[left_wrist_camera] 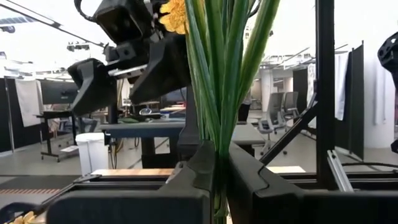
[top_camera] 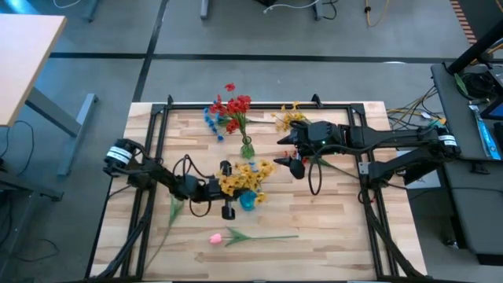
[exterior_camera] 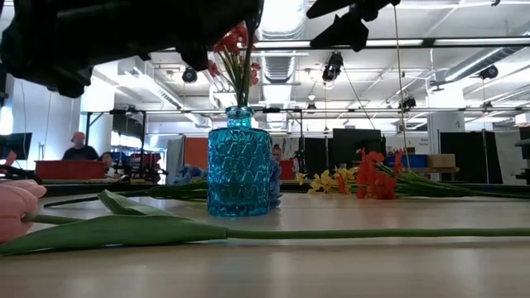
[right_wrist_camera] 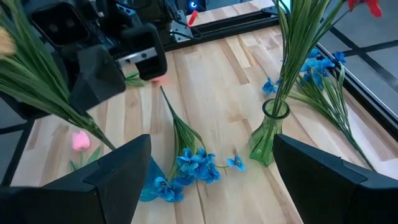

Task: Sort flowers into vase by color
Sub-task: Put the left yellow flowers into the blue vase

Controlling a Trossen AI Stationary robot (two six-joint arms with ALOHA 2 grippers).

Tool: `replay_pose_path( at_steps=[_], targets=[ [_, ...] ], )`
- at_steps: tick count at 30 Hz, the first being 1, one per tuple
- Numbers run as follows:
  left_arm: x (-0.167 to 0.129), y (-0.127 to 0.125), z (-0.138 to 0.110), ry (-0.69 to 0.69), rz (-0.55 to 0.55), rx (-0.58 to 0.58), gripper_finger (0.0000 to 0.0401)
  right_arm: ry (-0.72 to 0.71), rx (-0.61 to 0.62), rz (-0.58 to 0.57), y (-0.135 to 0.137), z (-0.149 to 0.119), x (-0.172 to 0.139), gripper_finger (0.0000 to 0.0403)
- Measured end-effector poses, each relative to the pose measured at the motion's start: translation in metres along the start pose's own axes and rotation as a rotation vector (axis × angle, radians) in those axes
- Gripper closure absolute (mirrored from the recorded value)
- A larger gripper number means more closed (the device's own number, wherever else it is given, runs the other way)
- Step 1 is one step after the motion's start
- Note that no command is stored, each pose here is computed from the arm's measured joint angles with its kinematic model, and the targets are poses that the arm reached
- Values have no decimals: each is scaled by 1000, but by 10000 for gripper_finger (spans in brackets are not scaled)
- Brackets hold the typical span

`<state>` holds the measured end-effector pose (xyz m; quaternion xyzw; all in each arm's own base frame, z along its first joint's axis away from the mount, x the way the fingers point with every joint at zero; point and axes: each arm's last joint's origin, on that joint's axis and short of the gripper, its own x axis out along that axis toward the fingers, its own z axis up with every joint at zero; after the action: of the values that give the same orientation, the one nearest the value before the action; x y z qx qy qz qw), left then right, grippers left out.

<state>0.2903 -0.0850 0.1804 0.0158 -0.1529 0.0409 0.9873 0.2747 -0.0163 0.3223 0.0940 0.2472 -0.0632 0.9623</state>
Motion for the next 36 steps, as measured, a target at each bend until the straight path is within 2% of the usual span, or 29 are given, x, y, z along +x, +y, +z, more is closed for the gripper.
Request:
replay_pose_path(
  at_steps=[21, 36],
  targets=[
    [-4, 1, -6, 42, -2, 16, 386, -5, -3, 1, 0, 0, 0, 76],
    [-15, 5, -13, 84, -4, -34, 316, -5, 3, 0, 0, 0, 0, 76]
  ],
)
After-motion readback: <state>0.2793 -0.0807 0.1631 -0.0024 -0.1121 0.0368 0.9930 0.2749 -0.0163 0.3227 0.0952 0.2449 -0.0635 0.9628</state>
